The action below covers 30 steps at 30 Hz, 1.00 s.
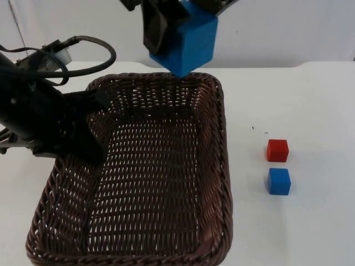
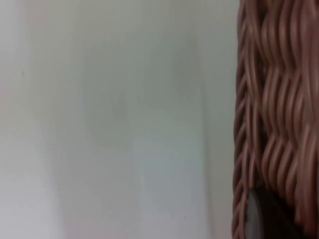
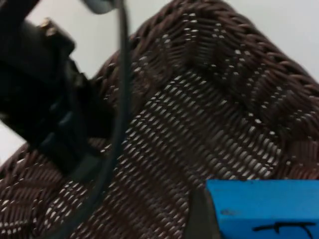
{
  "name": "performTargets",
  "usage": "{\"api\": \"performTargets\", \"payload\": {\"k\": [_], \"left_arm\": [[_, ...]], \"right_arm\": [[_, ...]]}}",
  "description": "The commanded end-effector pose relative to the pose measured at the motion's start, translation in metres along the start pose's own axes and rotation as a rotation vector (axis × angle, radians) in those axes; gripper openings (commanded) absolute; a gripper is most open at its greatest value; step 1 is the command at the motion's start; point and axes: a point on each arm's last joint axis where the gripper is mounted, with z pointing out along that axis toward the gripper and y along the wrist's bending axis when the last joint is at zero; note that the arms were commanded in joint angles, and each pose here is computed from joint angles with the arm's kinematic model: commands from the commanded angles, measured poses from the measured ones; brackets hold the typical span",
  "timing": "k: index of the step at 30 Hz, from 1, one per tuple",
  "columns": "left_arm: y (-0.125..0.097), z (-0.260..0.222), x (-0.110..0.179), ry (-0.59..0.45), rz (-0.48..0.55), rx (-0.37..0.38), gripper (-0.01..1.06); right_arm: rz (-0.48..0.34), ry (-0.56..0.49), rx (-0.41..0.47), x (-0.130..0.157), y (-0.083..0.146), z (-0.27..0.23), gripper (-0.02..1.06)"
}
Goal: Pick up the basket with the left hand and place the largest block into the basket with the right hand.
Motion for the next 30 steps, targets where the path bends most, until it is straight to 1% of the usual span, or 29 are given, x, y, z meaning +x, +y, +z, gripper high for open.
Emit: {"api": "performTargets", "payload": {"k": [1,7,20,23,26,30], "left_arm": [[-0.004,-0.004,0.000,-0.008,-0.005,0.016,0.00],[-0.004,-0.004,0.000,-0.008,-0.005,0.016,0.00],[-0.005,-0.004,0.000,-0.009,-0.006,0.018,0.00],[-0.005,-0.004,0.000,-0.009,-0.006,0.018,0.00],[-0.005,-0.004,0.000,-0.009,-0.006,0.018,0.00],[-0.005,-0.004,0.000,-0.009,-0.006,0.018,0.00]], "right_arm": [[-0.018,-0.023,-0.012,-0.001,0.004,-0.009,0.00],[-0.017,-0.025,-0.014,-0.001,0.005,-0.006,0.00],[-0.007,-0.044,-0.028,0.010,0.006,0.025,0.00],[0.011,-0.071,-0.052,0.015,0.008,0.039,0.00],[0.015,-0.100,-0.053,0.020,0.008,0.050,0.00],[0.016,-0.108,-0.052,0.028,0.008,0.062,0.00]]}}
